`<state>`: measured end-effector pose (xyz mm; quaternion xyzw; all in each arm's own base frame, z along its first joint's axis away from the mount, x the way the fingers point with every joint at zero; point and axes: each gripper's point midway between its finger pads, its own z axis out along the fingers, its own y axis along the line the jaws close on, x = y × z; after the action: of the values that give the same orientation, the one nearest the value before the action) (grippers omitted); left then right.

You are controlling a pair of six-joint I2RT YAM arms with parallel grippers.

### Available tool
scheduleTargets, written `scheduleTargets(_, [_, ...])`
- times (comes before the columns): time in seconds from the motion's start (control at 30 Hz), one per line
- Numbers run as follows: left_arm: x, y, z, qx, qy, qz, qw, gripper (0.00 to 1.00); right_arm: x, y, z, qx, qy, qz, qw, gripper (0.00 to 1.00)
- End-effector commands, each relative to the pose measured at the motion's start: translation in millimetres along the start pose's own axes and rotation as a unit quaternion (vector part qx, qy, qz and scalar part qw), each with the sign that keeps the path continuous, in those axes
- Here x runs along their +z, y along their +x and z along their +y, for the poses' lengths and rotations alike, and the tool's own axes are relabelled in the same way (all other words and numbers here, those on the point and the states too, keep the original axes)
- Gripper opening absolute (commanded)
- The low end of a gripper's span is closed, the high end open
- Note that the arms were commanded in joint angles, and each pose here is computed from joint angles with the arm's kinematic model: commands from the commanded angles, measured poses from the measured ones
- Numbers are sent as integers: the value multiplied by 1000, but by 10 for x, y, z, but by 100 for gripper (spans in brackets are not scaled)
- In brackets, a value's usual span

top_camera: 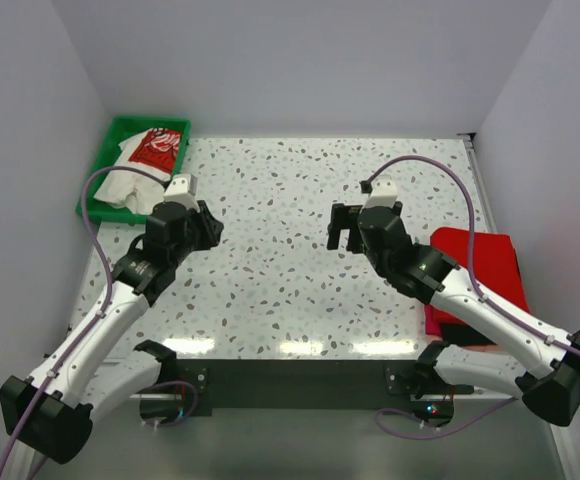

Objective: Fold and stack the t-shirts
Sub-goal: Grab the tshirt from the pile

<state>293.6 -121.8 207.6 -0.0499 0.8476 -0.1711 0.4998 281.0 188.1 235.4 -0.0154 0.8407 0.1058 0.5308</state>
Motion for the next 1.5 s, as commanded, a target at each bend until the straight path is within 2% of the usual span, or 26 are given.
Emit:
scheduleTargets(0.0, [-34,-293,-118,1,15,-40,999,31,-54,-114,-26,9,0,-23,1000,99])
scheduleTargets(0.23, [101,-342,-161,-12,12,-37,999,36,-67,-21,-23,-9,-10,-5,1000,99])
scheduleTargets(0.3, [143,-464,-201,-18,8,-45,999,39,-75,-7,-3,-14,-17,-3,1000,99])
scheduleTargets(0.43, [459,-654,-11,-22,-61,-44,997,51,-91,54,26,-22,-31,12,999,99])
scheduleTargets(0.47, [491,-849,-8,-28,-67,-56,996,53,-98,66,43,-23,-36,14,999,99])
scheduleTargets(0.5, [657,-807,102,-29,-90,-37,995,54,-108,75,53,-23,-41,15,999,99])
scheduleTargets(0.57, [741,-1132,374,-55,-130,-58,988,60,-106,134,84,-25,-52,24,998,99])
scheduleTargets(0.6, [893,-1109,539,-58,-154,-45,985,62,-106,148,90,-27,-55,25,998,98])
scheduleTargets(0.77, [1123,-1606,1405,-71,-295,-86,949,74,-110,220,146,-33,-73,41,996,99])
scheduleTargets(0.83, [1309,-1516,1845,-80,-339,-63,935,76,-127,221,188,-32,-85,42,995,99])
scheduleTargets(0.87, [1353,-1605,1957,-88,-346,-66,932,77,-131,223,200,-34,-89,42,995,99])
scheduleTargets(0.9, [1514,-1457,2171,-91,-363,-43,926,77,-141,232,228,-34,-98,45,994,99])
scheduleTargets(0.97, [1597,-1491,2483,-110,-379,-39,918,77,-150,219,242,-32,-103,43,993,99])
scheduleTargets(1.0, [1739,-1265,2664,-118,-391,-8,913,77,-155,235,267,-34,-111,45,992,99])
scheduleTargets(1.07, [1824,-1200,2867,-130,-398,4,908,77,-144,259,282,-35,-114,48,992,99])
scheduleTargets(1.1, [1907,-1040,3015,-135,-407,21,903,77,-144,262,297,-35,-118,49,991,99])
scheduleTargets(1.3, [2152,-690,3301,-154,-405,52,900,75,-114,322,321,-40,-122,59,990,99])
scheduleTargets(1.43, [2260,-639,3282,-162,-380,52,909,61,-105,339,332,-41,-124,62,990,99])
scheduleTargets(1.47, [2271,-643,3265,-164,-375,50,911,49,-105,337,337,-40,-125,62,989,99])
